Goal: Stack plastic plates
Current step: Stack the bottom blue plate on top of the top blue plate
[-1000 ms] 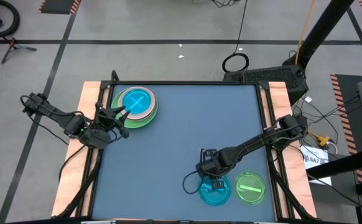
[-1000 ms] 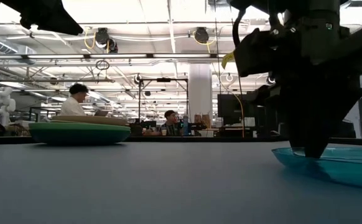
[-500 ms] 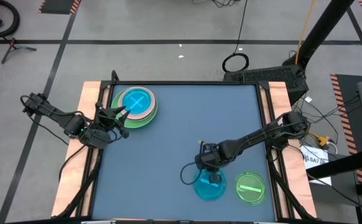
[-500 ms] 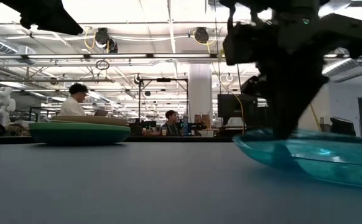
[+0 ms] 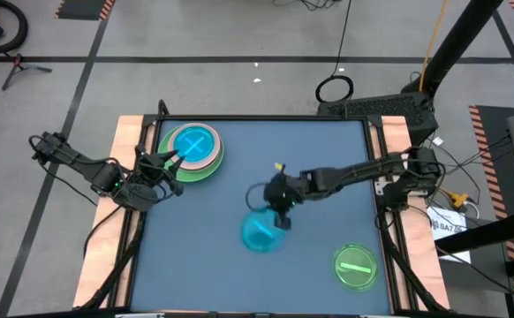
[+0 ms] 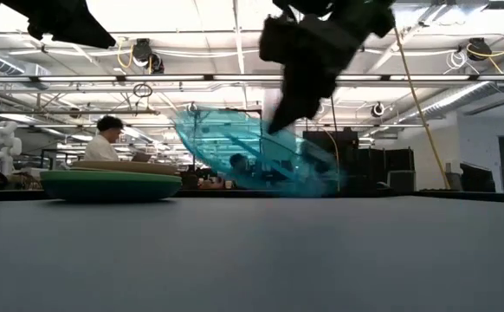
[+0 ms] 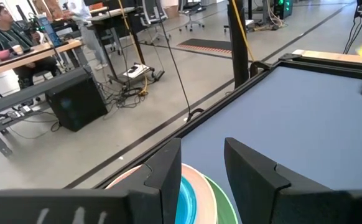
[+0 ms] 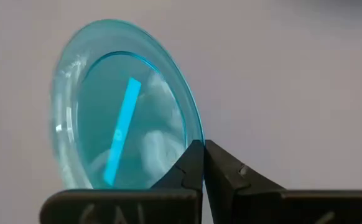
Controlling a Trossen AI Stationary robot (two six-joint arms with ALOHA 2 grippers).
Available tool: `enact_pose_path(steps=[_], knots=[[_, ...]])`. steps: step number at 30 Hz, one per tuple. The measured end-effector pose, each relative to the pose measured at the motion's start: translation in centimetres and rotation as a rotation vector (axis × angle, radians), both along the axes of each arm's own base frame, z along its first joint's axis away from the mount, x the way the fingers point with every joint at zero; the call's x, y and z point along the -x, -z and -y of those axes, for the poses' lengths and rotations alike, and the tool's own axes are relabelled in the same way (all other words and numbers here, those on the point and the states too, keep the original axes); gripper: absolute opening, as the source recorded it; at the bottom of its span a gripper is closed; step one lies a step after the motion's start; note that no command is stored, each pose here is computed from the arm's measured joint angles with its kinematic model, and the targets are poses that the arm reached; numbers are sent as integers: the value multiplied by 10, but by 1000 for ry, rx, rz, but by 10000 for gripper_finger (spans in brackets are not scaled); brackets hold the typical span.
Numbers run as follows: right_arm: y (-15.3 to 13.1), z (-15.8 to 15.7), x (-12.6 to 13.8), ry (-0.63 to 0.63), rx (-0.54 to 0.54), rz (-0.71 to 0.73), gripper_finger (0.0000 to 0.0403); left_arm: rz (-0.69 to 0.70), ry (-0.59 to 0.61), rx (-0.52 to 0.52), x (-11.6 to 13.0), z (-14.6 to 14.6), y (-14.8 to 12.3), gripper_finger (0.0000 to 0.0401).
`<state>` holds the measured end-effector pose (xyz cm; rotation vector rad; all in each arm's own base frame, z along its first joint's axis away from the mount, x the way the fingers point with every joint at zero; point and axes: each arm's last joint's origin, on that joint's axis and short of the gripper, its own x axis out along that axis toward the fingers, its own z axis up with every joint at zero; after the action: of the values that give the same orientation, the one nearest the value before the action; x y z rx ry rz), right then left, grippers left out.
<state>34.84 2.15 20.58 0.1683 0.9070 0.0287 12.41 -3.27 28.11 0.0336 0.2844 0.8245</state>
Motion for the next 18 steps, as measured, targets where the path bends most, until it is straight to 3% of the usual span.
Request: enact_pose_path(steps=[5,10,18], knots=[[-13,39,-14,130,36,202,1,-10,3,-10,0,0,0,129],[-27,77,-22,364,18,397,1,-12,0,-16,0,0,0,129],[-34,127,-29,589,38,629,0,-11,-13,-34,0,0,-1,129]])
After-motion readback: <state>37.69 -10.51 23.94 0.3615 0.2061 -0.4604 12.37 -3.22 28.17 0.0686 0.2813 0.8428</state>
